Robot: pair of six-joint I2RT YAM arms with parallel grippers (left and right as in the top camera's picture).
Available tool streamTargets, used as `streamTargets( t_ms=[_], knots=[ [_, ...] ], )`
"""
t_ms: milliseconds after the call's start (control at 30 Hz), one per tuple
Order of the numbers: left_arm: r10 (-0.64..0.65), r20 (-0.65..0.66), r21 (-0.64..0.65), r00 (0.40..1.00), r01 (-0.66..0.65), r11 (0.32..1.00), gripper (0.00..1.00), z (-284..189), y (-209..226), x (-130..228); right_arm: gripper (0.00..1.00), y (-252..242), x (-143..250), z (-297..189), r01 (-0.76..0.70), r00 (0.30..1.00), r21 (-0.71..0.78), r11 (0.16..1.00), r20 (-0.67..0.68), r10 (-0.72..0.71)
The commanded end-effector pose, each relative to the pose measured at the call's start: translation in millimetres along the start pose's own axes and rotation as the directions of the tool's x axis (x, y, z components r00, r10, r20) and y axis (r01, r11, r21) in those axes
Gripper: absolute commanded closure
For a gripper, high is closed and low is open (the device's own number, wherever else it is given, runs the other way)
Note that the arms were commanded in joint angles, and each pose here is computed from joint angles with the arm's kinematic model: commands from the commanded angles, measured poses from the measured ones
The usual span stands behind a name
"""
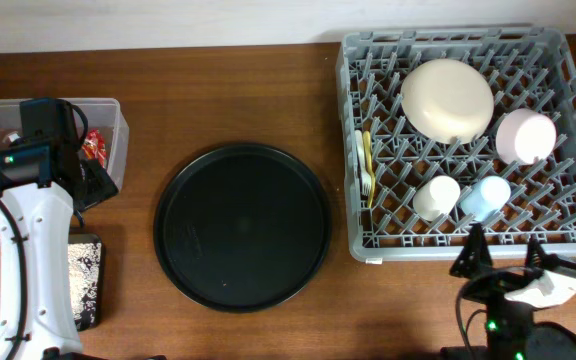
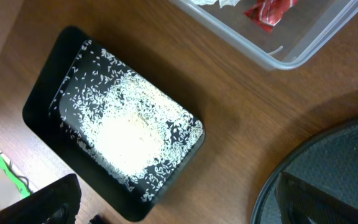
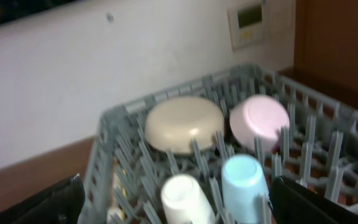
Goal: Sort waste into correct bins and load items into the dishwasher rack
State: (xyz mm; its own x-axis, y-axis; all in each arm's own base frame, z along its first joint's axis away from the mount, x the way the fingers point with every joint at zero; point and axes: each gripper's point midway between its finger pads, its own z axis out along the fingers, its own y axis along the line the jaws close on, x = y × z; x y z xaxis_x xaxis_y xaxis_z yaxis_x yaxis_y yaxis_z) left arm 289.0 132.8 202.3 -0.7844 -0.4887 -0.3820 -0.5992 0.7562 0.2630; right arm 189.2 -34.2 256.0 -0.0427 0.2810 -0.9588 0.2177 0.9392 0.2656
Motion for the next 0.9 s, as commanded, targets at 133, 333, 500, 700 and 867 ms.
streamTargets(
  t_ms=[133,333,500,700,867],
  knots=[
    [-0.007,0.015,-0.002,1.0,0.007,1.0,0.01,-3.8,1.7,-2.3,0.02,-2.7,40.9,43.6,-0.02,0.997,-0.037,0.999,0.073,0.022],
    [-0.007,0.015,-0.002,1.0,0.007,1.0,0.01,-3.8,1.7,-2.3,0.02,-11.6,59.3,56.7,-0.022,0.994,-0.029,0.999,0.107,0.025],
    [-0.007,0.015,-0.002,1.0,0.007,1.0,0.01,-3.8,1.7,-2.3,0.02,-10.9,93.0,62.8,0.12,0.993,-0.054,0.991,0.023,-0.119],
    [-0.007,0.015,-0.002,1.0,0.007,1.0,0.01,-3.8,1.7,-2.3,0.02,-1.8,97.3,62.0,0.276,0.961,-0.107,0.955,0.025,-0.275],
    [-0.007,0.015,-0.002,1.0,0.007,1.0,0.01,-3.8,1.7,-2.3,0.02,-2.4,97.1,62.1,0.277,0.961,-0.104,0.955,0.025,-0.276]
  ],
)
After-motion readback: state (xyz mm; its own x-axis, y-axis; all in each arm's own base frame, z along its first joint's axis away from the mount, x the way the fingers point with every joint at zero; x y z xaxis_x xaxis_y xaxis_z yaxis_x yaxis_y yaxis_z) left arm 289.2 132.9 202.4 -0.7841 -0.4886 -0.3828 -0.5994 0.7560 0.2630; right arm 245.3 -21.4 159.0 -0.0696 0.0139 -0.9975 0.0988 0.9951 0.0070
